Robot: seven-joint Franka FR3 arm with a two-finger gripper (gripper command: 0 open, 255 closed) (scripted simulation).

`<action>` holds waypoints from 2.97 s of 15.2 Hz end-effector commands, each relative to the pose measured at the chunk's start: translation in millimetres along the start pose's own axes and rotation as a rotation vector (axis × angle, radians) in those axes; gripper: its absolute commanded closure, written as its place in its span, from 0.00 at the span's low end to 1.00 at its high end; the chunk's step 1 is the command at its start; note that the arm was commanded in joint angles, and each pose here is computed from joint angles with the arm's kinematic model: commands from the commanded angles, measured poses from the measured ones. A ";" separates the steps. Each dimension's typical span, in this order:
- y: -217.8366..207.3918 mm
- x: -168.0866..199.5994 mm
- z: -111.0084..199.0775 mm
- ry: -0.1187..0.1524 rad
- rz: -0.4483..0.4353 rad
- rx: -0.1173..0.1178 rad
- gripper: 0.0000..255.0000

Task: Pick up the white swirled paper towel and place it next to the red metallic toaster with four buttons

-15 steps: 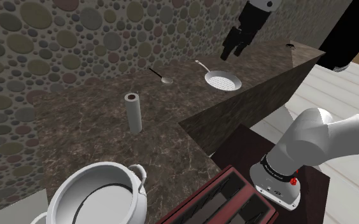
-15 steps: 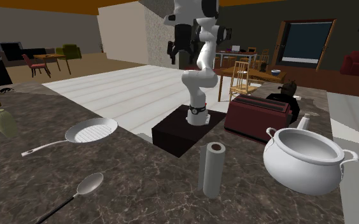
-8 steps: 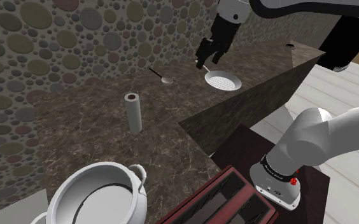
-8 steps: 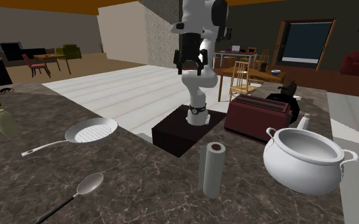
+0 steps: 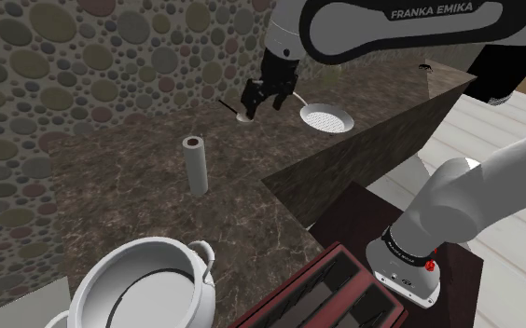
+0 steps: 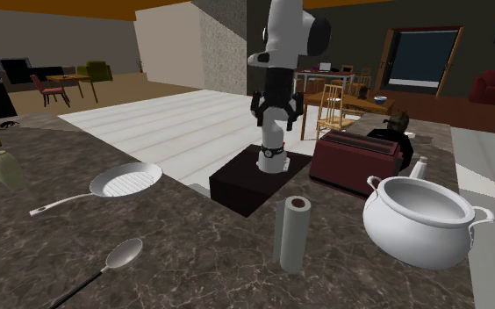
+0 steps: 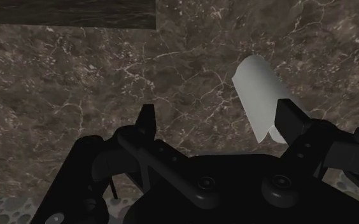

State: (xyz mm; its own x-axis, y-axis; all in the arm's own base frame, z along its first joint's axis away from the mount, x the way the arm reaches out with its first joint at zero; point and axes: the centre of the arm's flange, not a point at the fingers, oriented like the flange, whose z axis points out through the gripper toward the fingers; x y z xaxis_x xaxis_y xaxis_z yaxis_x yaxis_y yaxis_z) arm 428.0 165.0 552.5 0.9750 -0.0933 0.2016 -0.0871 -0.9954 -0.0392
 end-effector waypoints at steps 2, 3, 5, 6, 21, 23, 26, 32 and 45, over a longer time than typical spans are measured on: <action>-28.0 15.6 26.2 0.000 0.006 -0.008 0.00; -37.4 21.2 34.2 0.000 0.007 -0.011 0.00; -56.1 32.4 50.2 0.000 0.011 -0.018 0.00; -65.4 38.1 58.2 0.000 0.012 -0.021 0.00; -139.3 85.2 157.2 0.000 0.026 -0.047 0.00; -138.9 85.2 165.6 0.000 0.026 -0.047 0.00; -138.9 85.2 165.6 0.000 0.026 -0.047 0.00; -138.9 85.1 165.5 0.000 0.026 -0.047 1.00; -140.0 90.5 139.7 0.000 0.026 -0.047 1.00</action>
State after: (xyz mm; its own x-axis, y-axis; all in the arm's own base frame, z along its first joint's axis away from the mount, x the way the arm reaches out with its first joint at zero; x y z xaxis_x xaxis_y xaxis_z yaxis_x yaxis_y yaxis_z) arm 557.4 298.0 434.8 0.9722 -0.1187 0.2018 -0.1215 -0.9926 0.0015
